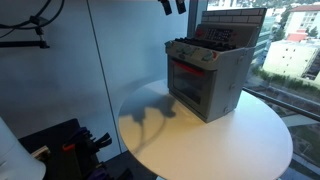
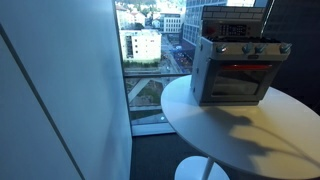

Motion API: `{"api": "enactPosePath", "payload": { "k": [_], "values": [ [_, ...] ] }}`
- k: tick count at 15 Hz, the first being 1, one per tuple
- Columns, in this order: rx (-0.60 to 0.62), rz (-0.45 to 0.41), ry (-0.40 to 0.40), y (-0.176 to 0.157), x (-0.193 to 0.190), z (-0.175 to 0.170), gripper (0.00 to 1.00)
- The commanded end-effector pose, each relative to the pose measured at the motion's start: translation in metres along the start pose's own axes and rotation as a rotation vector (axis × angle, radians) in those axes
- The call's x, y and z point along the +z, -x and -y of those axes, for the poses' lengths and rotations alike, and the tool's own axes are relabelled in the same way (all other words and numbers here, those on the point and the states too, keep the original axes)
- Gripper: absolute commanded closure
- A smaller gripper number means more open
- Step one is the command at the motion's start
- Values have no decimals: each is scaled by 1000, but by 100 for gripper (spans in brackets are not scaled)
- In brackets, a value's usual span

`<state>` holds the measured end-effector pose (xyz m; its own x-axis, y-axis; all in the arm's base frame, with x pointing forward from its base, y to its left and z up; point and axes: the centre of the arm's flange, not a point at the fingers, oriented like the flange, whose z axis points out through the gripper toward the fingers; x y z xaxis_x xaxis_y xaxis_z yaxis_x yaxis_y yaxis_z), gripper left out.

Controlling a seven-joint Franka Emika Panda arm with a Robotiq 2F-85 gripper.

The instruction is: Turn the far right switch on the oven to the left

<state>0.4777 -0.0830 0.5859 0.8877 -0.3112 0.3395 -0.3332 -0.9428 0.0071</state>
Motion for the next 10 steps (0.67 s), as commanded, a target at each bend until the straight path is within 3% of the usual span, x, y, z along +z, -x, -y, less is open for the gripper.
{"api": "enactPosePath", "payload": {
  "k": [1, 10],
  "values": [
    [-1, -1, -1, 0, 0, 0, 0],
    [160, -87, -38, -23, 12, -7, 0]
  ]
}}
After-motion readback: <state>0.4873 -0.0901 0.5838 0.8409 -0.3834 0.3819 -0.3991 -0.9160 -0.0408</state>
